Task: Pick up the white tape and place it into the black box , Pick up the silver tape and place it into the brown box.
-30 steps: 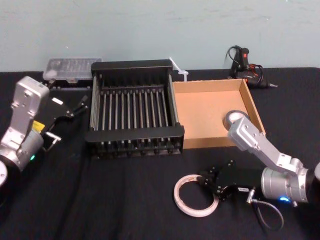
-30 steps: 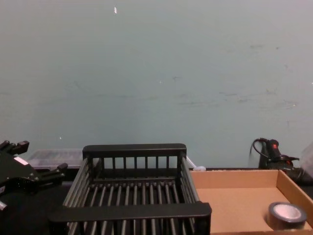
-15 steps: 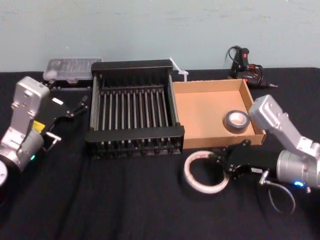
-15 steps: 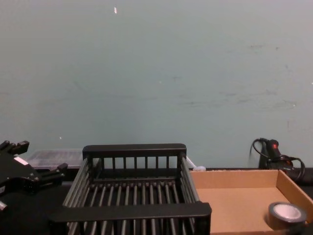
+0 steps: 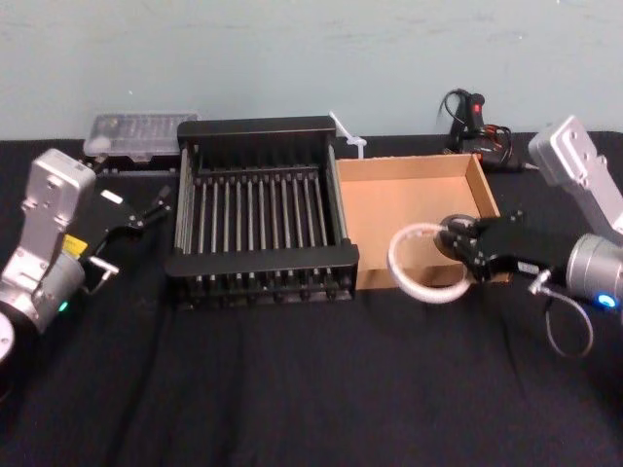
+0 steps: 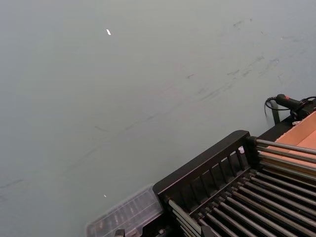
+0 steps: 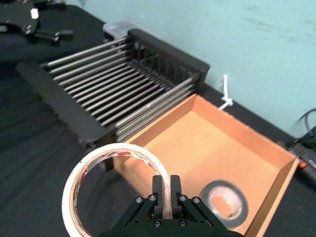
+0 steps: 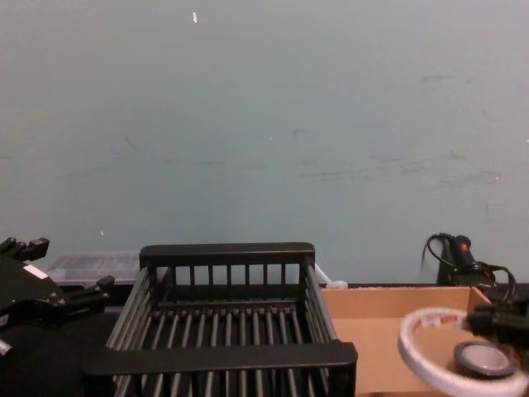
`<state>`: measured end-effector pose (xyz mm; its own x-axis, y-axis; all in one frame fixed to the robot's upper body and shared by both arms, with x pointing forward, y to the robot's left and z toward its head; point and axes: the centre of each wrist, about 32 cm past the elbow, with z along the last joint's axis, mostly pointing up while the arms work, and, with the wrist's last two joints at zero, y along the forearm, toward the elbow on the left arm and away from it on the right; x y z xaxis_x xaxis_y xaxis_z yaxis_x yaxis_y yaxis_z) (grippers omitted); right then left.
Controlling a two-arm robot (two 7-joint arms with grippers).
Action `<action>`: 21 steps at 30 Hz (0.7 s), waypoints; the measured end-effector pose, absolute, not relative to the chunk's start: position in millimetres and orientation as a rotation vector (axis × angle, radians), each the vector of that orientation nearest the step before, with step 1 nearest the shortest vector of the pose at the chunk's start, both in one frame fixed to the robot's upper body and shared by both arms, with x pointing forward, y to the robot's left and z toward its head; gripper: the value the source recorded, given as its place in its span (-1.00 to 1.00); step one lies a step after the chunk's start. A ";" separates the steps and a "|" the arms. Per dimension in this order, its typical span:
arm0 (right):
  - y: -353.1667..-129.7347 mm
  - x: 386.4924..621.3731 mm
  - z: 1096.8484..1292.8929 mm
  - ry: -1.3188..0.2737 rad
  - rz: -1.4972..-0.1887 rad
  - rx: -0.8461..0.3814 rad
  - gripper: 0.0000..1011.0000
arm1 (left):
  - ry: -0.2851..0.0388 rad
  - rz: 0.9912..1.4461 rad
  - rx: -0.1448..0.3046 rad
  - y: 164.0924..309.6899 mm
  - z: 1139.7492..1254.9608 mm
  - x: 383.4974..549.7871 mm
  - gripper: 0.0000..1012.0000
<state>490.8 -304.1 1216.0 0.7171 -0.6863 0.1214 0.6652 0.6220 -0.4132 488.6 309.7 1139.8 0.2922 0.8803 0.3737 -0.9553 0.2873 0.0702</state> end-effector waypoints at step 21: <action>-264.8 543.1 1242.3 0.041 -0.766 -0.455 -0.80 | -0.285 1.248 0.304 309.7 1139.8 488.6 0.98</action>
<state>543.1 -264.8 1242.3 0.7248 -0.6771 0.1274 0.6598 0.6288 -0.4114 488.6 309.7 1139.8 0.2923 0.8803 0.3737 -0.9553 0.2873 0.0703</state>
